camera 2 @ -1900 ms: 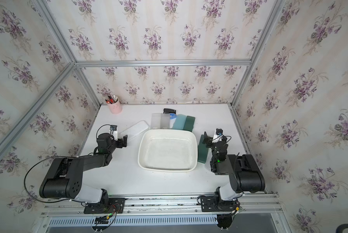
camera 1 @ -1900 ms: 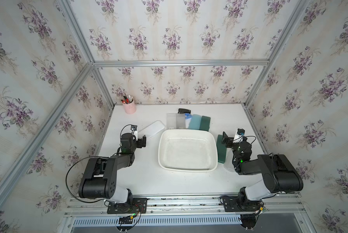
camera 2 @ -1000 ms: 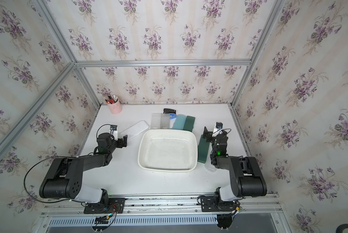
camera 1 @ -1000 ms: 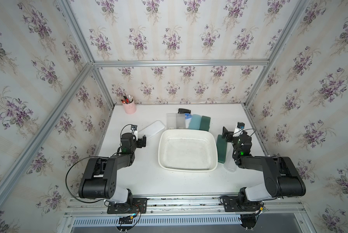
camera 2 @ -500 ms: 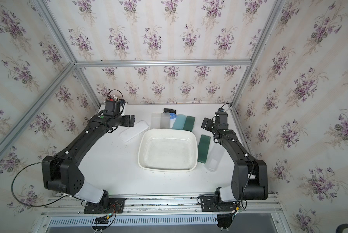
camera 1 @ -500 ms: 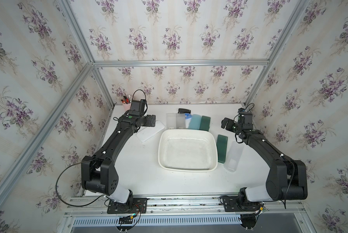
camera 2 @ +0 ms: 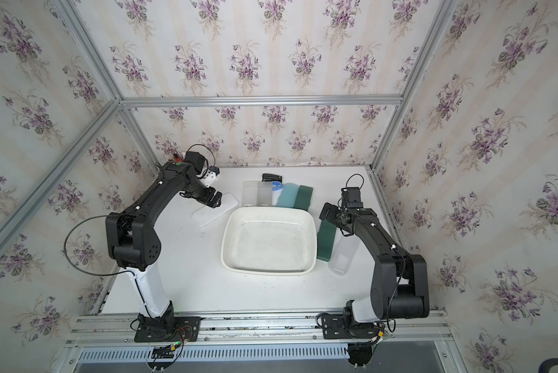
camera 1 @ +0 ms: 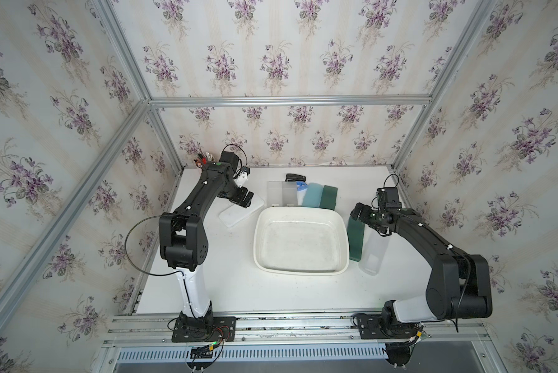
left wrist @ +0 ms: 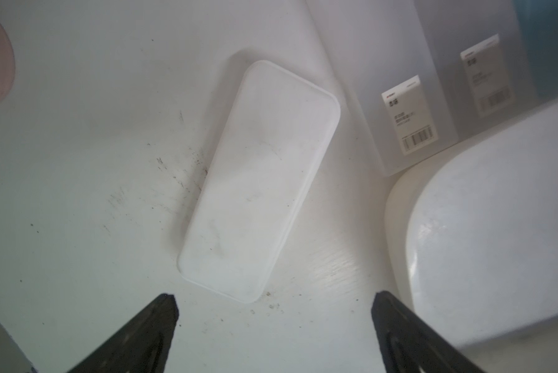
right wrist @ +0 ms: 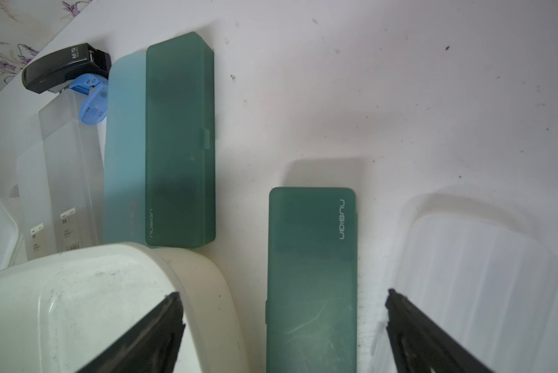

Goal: Put the pencil case into the storage box
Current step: Pick up the pencil case from the center of the board.

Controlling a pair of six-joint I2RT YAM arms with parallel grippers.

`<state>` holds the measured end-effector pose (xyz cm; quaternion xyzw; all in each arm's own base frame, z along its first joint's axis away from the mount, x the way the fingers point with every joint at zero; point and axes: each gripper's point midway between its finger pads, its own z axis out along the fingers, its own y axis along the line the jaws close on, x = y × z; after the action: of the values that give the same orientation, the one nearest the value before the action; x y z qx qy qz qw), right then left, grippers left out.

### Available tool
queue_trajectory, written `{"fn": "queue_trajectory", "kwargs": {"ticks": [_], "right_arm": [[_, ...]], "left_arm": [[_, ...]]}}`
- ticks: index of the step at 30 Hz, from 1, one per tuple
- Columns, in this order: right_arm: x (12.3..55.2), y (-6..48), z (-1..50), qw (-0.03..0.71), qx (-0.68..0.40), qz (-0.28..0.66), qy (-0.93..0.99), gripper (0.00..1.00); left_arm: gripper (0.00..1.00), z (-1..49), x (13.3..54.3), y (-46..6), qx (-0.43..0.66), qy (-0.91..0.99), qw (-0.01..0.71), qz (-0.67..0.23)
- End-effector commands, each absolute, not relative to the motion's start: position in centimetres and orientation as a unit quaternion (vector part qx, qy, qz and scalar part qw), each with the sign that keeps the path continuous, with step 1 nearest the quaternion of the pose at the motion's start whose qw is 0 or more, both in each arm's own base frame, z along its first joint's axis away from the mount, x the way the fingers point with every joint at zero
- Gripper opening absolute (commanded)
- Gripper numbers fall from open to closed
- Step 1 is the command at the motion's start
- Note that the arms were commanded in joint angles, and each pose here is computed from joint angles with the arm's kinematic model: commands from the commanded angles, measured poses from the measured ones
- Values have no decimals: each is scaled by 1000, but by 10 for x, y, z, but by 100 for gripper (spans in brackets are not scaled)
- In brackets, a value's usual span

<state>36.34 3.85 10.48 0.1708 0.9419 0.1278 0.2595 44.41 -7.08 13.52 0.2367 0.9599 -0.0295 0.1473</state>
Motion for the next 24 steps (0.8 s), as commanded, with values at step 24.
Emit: {"fn": "queue_trajectory", "kwargs": {"ticks": [24], "right_arm": [[370,74,132,251,145,170,942,100]], "left_arm": [[99,43,475,-79,444,882,129,-86]]}}
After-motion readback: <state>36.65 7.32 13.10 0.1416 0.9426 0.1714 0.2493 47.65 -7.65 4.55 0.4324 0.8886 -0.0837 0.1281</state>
